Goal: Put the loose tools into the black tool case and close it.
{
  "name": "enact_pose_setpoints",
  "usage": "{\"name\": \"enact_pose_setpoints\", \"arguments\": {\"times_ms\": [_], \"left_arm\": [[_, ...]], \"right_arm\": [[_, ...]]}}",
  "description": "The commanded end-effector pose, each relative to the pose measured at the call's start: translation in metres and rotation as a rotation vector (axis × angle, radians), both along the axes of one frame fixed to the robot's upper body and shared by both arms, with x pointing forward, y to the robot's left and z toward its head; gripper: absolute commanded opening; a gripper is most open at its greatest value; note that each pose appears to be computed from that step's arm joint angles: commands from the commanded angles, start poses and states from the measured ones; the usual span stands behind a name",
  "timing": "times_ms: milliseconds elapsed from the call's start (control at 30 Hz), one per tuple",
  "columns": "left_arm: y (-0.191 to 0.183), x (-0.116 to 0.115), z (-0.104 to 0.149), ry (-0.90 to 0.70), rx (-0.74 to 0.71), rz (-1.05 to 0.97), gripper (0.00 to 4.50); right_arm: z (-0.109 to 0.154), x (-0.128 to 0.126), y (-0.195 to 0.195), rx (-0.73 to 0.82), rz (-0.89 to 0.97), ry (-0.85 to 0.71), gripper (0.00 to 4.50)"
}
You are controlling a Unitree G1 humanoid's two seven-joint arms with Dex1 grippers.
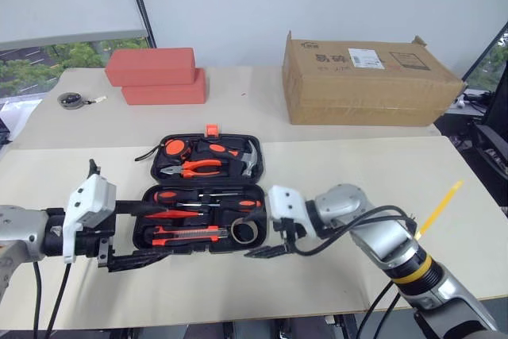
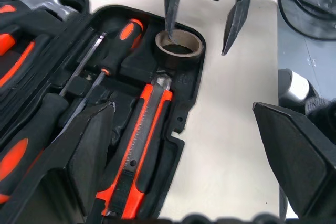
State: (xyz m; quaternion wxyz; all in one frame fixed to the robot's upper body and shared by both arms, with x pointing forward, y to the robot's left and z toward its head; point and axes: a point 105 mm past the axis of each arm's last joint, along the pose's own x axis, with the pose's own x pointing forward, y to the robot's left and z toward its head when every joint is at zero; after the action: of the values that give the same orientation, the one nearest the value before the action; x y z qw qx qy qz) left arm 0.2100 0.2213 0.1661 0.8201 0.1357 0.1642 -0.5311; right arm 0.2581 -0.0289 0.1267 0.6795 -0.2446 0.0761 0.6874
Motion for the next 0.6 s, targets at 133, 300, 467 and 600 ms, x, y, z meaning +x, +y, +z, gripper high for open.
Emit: {"name": "enact_pose_setpoints", "arguments": {"times_ms": [133, 300, 467, 600], "left_arm": [[0.005, 0.004, 0.002, -0.048, 0.001, 0.014, 4.5], [0.004, 0.002, -0.002, -0.036, 0.011, -0.003, 4.5], [0.004, -0.001, -0.002, -0.034, 0.01, -0.014, 4.5], [0.003, -0.003, -0.001, -0.039, 0.003, -0.021, 4.5]], "right_arm": [[0.039, 0.0, 0.014, 0.202, 0.026, -0.034, 3.64], [0.032, -0.002, 0.031, 0.224, 0.065, -0.004, 2.59], [0.006, -0.006, 0.039, 0.116, 0.123, 0.009, 0.87], [-0.018, -0.004, 0.026, -0.007, 0.127, 0.006, 0.01]]}}
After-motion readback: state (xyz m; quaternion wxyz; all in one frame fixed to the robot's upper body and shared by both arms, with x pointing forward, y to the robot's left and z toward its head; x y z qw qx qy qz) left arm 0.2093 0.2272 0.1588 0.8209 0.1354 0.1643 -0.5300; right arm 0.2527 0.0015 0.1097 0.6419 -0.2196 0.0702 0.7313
